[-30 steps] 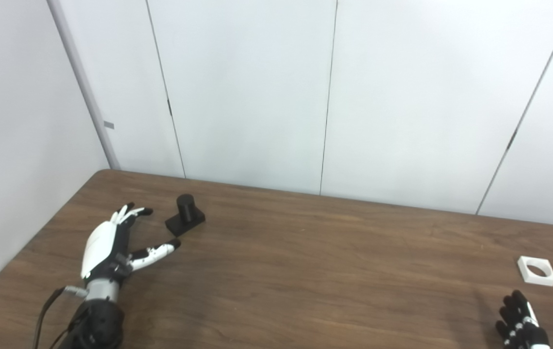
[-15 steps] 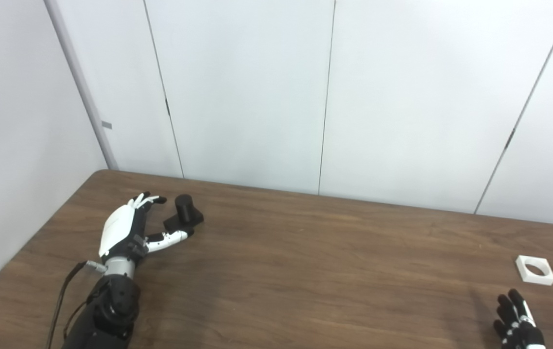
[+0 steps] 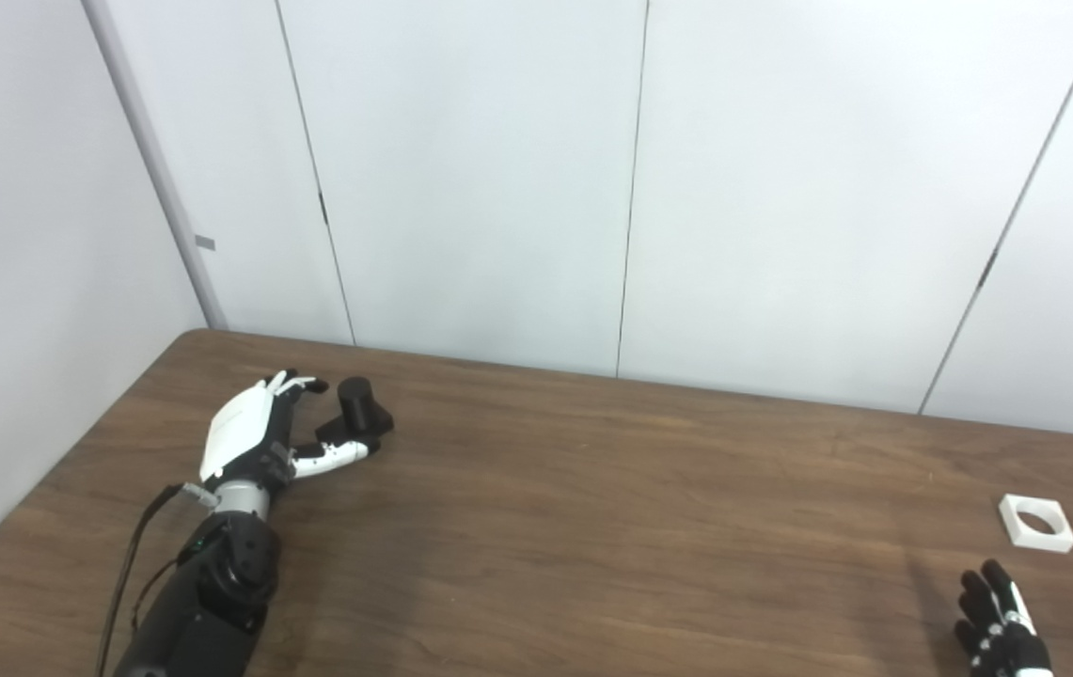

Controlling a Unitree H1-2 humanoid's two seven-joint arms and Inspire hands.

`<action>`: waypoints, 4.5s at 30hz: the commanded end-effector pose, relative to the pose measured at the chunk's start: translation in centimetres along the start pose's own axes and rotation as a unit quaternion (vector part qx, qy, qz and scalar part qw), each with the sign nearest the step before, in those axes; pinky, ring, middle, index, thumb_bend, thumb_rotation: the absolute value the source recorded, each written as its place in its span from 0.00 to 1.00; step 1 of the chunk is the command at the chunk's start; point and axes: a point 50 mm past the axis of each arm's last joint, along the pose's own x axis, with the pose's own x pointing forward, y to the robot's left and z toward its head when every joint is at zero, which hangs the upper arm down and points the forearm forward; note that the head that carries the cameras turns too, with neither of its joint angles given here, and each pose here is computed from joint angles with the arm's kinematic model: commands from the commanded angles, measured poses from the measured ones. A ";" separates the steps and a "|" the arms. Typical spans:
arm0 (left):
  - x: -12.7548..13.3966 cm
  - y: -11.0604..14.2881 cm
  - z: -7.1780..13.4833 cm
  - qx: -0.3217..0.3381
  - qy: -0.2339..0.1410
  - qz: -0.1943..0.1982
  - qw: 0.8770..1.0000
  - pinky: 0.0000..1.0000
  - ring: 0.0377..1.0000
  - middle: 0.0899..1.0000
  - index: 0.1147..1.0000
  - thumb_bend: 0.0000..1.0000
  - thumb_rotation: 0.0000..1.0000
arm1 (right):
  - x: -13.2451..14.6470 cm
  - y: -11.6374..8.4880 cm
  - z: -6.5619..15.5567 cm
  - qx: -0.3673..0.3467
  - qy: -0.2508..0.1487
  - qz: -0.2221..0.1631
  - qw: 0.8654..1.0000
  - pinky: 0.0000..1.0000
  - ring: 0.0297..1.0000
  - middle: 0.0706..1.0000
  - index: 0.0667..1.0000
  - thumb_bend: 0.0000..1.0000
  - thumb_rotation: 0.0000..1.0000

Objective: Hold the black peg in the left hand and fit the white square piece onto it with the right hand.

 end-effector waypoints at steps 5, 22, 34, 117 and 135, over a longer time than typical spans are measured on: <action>2.3 2.8 1.6 0.034 -0.007 0.028 0.999 1.00 1.00 0.95 0.78 0.90 0.43 | -1.2 0.3 -1.7 0.013 0.021 -0.008 1.000 1.00 1.00 0.97 0.99 0.59 1.00; 2.8 2.8 1.3 0.053 0.010 -0.005 0.999 1.00 1.00 0.93 0.75 0.88 0.42 | -1.2 0.3 -1.5 0.006 0.019 -0.012 1.000 1.00 0.99 0.96 0.99 0.59 1.00; 3.3 2.3 1.3 0.035 0.006 -0.021 0.999 1.00 0.99 0.93 0.73 0.86 0.37 | -1.2 0.3 -1.3 0.006 0.014 -0.011 1.000 1.00 1.00 0.97 0.99 0.58 1.00; -7.2 -0.6 6.5 0.044 -0.162 -0.096 0.981 1.00 0.88 0.77 0.42 0.52 0.05 | -0.9 1.0 -0.4 0.008 0.010 -0.013 1.000 1.00 0.97 0.96 0.99 0.55 1.00; -15.9 -3.8 9.5 0.057 -0.255 -0.150 0.953 1.00 0.91 0.79 0.42 0.52 0.05 | -0.4 1.7 -0.2 0.017 0.007 -0.016 1.000 1.00 0.93 0.92 0.96 0.58 1.00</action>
